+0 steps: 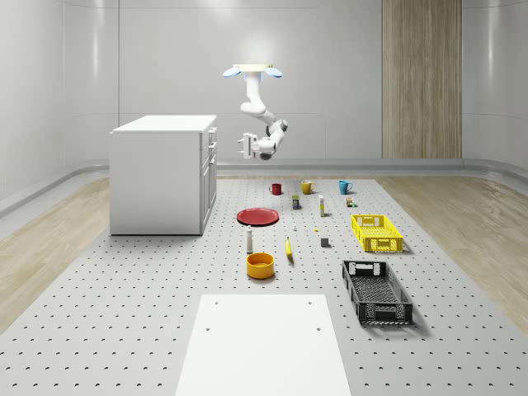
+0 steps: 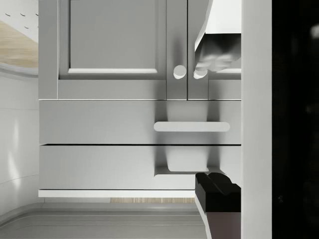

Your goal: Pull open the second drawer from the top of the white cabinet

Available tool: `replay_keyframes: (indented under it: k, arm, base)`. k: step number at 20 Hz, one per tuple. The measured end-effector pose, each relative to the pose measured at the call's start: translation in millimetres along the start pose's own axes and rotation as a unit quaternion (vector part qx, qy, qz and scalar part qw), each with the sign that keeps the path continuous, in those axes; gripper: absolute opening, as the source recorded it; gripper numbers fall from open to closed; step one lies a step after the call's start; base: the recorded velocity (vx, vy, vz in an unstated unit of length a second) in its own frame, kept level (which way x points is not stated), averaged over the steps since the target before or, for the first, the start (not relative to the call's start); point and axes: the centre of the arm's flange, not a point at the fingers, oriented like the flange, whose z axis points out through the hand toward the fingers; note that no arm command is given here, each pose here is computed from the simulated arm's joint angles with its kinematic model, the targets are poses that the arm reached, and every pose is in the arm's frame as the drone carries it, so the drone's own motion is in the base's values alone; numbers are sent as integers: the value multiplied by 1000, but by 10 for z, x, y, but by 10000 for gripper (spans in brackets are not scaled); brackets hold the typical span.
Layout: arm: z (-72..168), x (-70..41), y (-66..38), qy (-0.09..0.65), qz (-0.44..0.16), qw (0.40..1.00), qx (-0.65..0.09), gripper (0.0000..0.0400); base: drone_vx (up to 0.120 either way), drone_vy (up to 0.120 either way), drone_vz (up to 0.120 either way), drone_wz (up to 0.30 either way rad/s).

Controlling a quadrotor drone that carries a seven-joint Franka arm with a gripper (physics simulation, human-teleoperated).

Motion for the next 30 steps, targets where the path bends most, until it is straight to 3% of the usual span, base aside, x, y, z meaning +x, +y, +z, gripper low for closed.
replay_keyframes:
  k: [13, 23, 30]
  arm:
    - [401, 0, 0, 0, 0, 1000, 0, 300]
    - [573, 1, 0, 0, 0, 1000, 0, 300]
    - [848, -1, -1, 0, 0, 1000, 0, 300]
  base:
    - [0, 0, 0, 0]
    - [0, 0, 0, 0]
    - [0, 0, 0, 0]
